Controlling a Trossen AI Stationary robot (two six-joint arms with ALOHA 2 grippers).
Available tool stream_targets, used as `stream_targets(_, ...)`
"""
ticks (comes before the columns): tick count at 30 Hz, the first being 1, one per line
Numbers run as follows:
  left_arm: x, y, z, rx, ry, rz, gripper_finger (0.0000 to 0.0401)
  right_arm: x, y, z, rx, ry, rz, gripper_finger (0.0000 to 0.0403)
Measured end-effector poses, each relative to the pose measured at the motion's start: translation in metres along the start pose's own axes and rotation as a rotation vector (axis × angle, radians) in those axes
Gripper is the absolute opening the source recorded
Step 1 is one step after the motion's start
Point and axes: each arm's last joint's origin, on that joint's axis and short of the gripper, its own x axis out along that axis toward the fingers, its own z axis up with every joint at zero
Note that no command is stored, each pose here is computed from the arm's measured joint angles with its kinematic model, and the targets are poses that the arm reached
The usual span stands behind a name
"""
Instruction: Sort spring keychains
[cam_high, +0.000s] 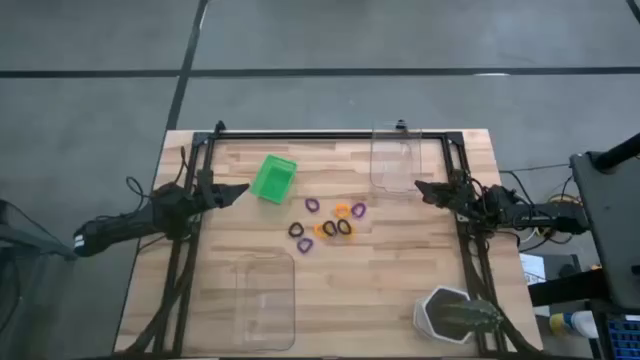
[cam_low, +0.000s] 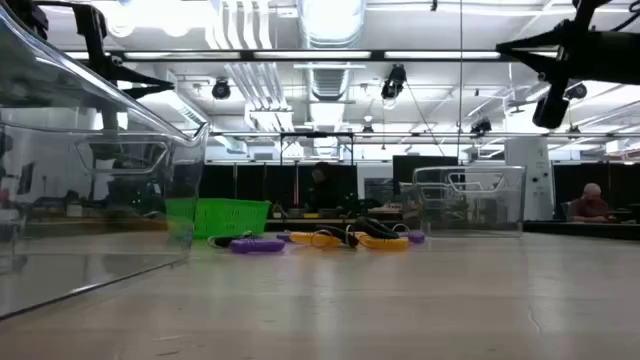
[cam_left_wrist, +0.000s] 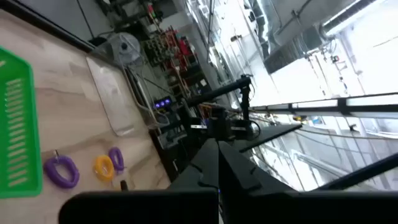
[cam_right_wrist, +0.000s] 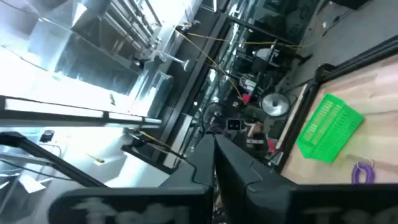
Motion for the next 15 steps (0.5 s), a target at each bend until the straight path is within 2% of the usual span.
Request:
stream_targets(3,0.0,0.0,0.001,0.0,-0.021,0.008,0.0,0.009,0.011,0.002,-0.04,0.014,-0.025,0.0009)
stream_targets(7,0.0,0.0,0.001,0.0,-0.03,0.011,0.0,0.03,0.031,0.004,-0.161,0.043,-0.067,0.0009)
stream_targets(10,0.0,0.0,0.001,0.0,-0.031,0.011,0.0,0.052,0.047,0.004,-0.292,0.072,-0.087,0.0009)
stream_targets(13,0.0,0.0,0.001,0.0,-0.031,0.012,0.0,0.077,0.063,0.0,-0.49,0.142,-0.071,0.0009)
stream_targets(15,0.0,0.0,0.001,0.0,-0.032,0.012,0.0,0.095,0.073,-0.002,-0.579,0.185,-0.069,0.0009)
